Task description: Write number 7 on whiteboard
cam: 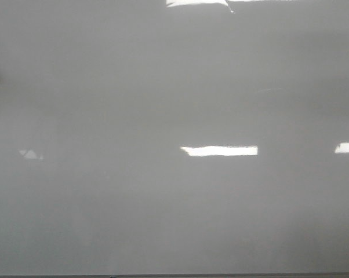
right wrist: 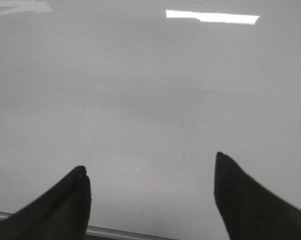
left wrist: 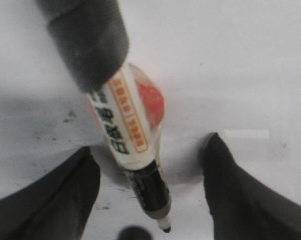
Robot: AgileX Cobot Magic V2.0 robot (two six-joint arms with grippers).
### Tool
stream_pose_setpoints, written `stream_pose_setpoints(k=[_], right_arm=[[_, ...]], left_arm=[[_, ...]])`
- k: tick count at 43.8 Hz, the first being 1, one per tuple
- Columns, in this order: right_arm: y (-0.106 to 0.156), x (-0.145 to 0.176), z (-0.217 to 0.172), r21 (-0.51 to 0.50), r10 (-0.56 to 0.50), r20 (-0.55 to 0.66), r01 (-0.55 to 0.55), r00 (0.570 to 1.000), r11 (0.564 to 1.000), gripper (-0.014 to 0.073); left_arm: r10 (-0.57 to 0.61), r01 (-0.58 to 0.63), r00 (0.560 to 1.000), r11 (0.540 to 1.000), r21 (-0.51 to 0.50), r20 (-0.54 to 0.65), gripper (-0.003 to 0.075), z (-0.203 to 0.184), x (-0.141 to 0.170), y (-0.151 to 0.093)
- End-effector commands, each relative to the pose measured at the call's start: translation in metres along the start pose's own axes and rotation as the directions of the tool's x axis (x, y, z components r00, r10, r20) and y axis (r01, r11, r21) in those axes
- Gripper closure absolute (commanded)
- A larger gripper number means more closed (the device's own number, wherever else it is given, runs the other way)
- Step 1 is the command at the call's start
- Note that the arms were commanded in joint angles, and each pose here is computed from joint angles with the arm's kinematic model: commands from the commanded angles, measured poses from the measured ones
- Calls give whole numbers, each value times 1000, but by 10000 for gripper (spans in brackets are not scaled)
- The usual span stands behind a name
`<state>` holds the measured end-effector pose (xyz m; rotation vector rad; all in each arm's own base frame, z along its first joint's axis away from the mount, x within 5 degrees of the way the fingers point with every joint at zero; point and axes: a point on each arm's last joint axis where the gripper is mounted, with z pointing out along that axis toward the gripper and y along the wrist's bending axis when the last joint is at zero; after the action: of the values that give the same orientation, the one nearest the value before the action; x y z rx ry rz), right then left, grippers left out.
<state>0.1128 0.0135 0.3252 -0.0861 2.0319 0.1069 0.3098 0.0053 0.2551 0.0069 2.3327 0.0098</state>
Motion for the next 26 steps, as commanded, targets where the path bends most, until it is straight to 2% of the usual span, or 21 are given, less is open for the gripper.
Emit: stream_pose_setpoints(k=[1, 13, 26], right_arm=[[0, -16, -4, 4, -17, 94, 17, 995, 1000, 54], [0, -16, -4, 4, -17, 96, 17, 995, 1000, 54], [0, -16, -4, 4, -17, 95, 17, 995, 1000, 54]], left_arm=[[-6, 6, 990, 1000, 0, 138, 410, -13, -21, -1], [-6, 6, 992, 1000, 0, 128, 591, -13, -20, -1], [-4, 4, 993, 1000, 2, 115, 705, -38, -20, -1]])
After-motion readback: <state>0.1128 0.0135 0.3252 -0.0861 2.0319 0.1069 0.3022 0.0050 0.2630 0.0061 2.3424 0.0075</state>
